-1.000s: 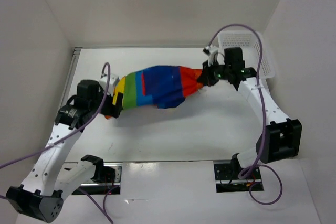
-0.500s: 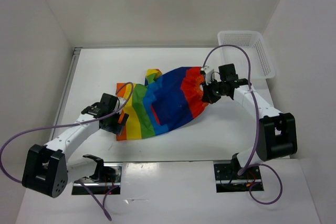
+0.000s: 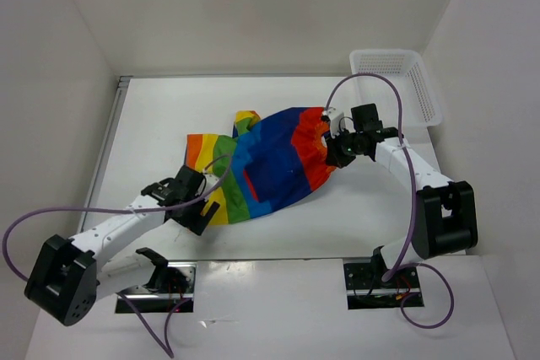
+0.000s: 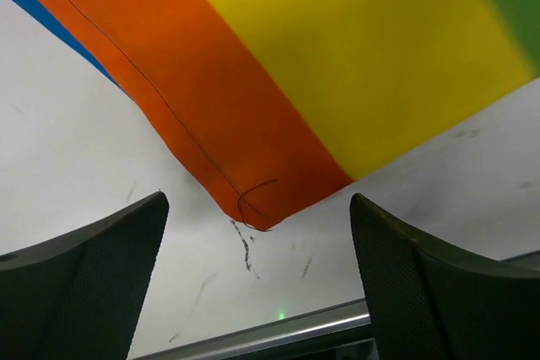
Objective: Fold and stack the shorts
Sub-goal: Flatten the shorts out, then fold the shorts
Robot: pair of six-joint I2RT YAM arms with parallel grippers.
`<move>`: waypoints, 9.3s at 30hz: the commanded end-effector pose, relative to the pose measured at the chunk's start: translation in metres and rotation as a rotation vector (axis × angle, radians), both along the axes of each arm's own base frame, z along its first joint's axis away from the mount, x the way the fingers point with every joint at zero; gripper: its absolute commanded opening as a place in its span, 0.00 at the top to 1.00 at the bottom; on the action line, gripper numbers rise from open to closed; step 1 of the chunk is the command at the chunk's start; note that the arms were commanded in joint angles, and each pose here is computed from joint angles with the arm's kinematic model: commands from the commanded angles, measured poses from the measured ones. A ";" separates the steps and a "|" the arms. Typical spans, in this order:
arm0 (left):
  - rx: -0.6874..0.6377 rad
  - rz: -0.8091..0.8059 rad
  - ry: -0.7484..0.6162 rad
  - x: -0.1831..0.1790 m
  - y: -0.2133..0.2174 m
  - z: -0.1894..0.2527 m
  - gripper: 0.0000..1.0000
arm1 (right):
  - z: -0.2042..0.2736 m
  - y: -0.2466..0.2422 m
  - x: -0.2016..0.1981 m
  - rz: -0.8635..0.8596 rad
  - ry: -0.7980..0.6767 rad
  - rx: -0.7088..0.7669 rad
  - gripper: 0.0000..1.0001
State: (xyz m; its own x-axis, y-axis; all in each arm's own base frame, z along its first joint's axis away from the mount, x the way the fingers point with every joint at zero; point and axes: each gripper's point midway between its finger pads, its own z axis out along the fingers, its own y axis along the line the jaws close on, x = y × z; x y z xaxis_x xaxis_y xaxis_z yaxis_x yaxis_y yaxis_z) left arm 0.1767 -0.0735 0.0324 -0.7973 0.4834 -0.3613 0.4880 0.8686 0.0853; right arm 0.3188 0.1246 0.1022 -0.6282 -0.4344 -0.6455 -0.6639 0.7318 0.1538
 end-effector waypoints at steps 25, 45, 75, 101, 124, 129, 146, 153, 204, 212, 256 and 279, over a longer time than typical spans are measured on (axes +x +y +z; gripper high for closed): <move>-0.162 0.407 -0.815 0.261 0.056 0.305 1.00 | 0.301 0.054 0.134 -0.028 -0.567 0.385 1.00; -0.334 0.623 -1.773 0.078 0.131 0.681 1.00 | 0.491 0.085 -0.095 0.445 -0.598 0.866 1.00; -0.069 0.432 -0.625 0.423 0.046 0.127 1.00 | 0.056 0.013 0.249 -0.737 0.175 0.636 0.90; -0.025 -0.091 -0.003 0.115 -0.092 0.063 0.08 | 0.015 -0.045 0.142 -0.506 -0.181 -0.188 0.41; 0.222 0.295 -0.096 0.135 0.049 -0.012 0.87 | -0.021 0.022 0.069 -0.212 0.016 -0.067 0.87; 0.107 0.219 -0.109 0.102 0.028 0.036 0.30 | -0.010 0.006 0.077 -0.174 -0.004 -0.067 0.67; -0.203 0.295 0.545 0.015 0.005 0.025 0.18 | -0.017 -0.006 0.041 0.006 0.036 -0.053 0.19; -0.183 0.244 0.568 0.019 -0.006 -0.002 0.18 | -0.037 -0.013 0.028 0.073 0.088 -0.063 0.19; -0.116 0.444 -0.224 0.139 0.080 0.230 1.00 | 0.061 0.050 -0.107 0.514 0.249 -0.023 1.00; -0.090 0.431 -0.450 0.325 0.071 0.235 1.00 | 0.079 0.019 -0.013 0.153 0.238 0.174 1.00; -0.155 0.302 -0.214 0.412 0.003 0.079 0.11 | 0.026 0.043 0.185 -0.395 -0.110 0.058 1.00; -0.239 0.362 -0.242 0.390 0.054 0.147 0.05 | 0.188 0.022 0.174 -0.472 -0.367 0.159 0.20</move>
